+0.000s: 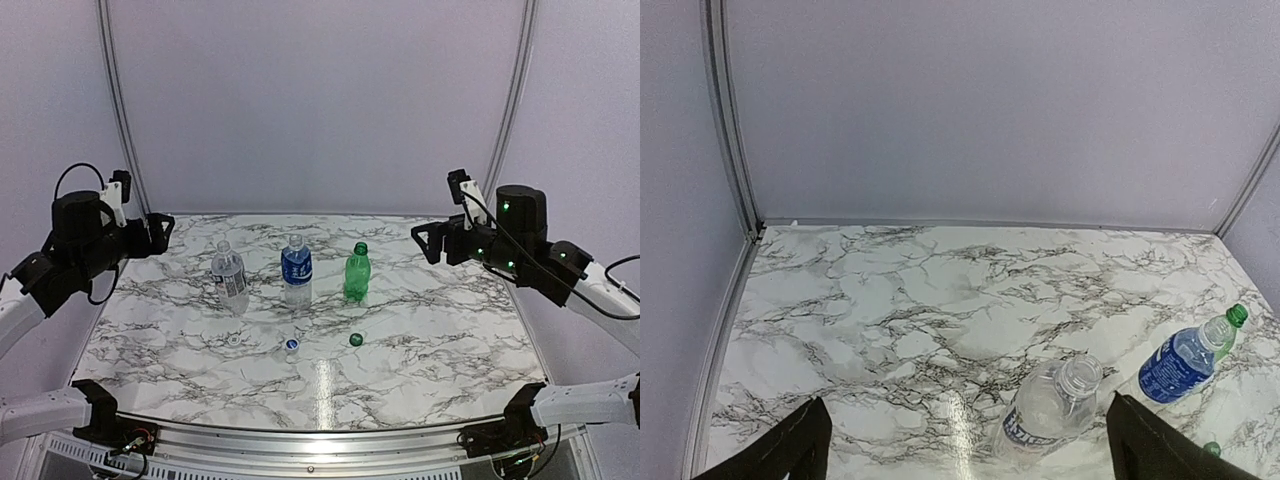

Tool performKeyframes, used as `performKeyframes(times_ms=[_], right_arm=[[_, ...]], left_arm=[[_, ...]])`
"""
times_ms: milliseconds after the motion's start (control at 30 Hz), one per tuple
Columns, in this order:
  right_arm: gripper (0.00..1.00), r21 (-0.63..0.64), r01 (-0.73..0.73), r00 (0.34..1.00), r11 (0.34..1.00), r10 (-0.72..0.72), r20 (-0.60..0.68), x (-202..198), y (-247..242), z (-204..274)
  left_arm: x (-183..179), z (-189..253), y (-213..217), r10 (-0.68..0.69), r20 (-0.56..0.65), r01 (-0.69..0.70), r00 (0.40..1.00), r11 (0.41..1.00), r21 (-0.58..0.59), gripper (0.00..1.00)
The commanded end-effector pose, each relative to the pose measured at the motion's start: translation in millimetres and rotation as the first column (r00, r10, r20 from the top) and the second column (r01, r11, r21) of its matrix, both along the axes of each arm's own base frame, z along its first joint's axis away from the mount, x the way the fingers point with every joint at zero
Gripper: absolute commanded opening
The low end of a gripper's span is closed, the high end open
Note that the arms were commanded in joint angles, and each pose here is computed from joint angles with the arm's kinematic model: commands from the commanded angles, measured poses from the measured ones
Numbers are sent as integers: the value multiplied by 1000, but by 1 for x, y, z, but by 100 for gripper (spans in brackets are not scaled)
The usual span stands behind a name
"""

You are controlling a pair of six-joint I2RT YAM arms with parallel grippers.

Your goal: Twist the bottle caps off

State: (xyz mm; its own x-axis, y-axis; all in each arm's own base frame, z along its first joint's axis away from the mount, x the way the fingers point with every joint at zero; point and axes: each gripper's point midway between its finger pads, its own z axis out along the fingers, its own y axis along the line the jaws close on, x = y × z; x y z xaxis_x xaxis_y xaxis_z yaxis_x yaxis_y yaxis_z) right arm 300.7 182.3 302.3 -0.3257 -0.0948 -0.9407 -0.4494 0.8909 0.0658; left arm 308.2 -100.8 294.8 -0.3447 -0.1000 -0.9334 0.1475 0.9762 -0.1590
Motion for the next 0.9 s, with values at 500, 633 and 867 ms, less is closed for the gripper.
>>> performKeyframes(times_ms=[500,633,867], right_arm=[[98,-36,54,990,998,-49,133,-14,-28,20],[98,-35,51,990,998,-46,133,-16,-29,19],[99,-28,62,987,998,-57,152,-20,-34,21]], left_arm=[[-36,30,23,9,245,-7,969,1000,-9,99],[-39,28,23,8,248,-6,969,1000,-8,99],[-45,34,25,1,278,3,960,1000,-13,99]])
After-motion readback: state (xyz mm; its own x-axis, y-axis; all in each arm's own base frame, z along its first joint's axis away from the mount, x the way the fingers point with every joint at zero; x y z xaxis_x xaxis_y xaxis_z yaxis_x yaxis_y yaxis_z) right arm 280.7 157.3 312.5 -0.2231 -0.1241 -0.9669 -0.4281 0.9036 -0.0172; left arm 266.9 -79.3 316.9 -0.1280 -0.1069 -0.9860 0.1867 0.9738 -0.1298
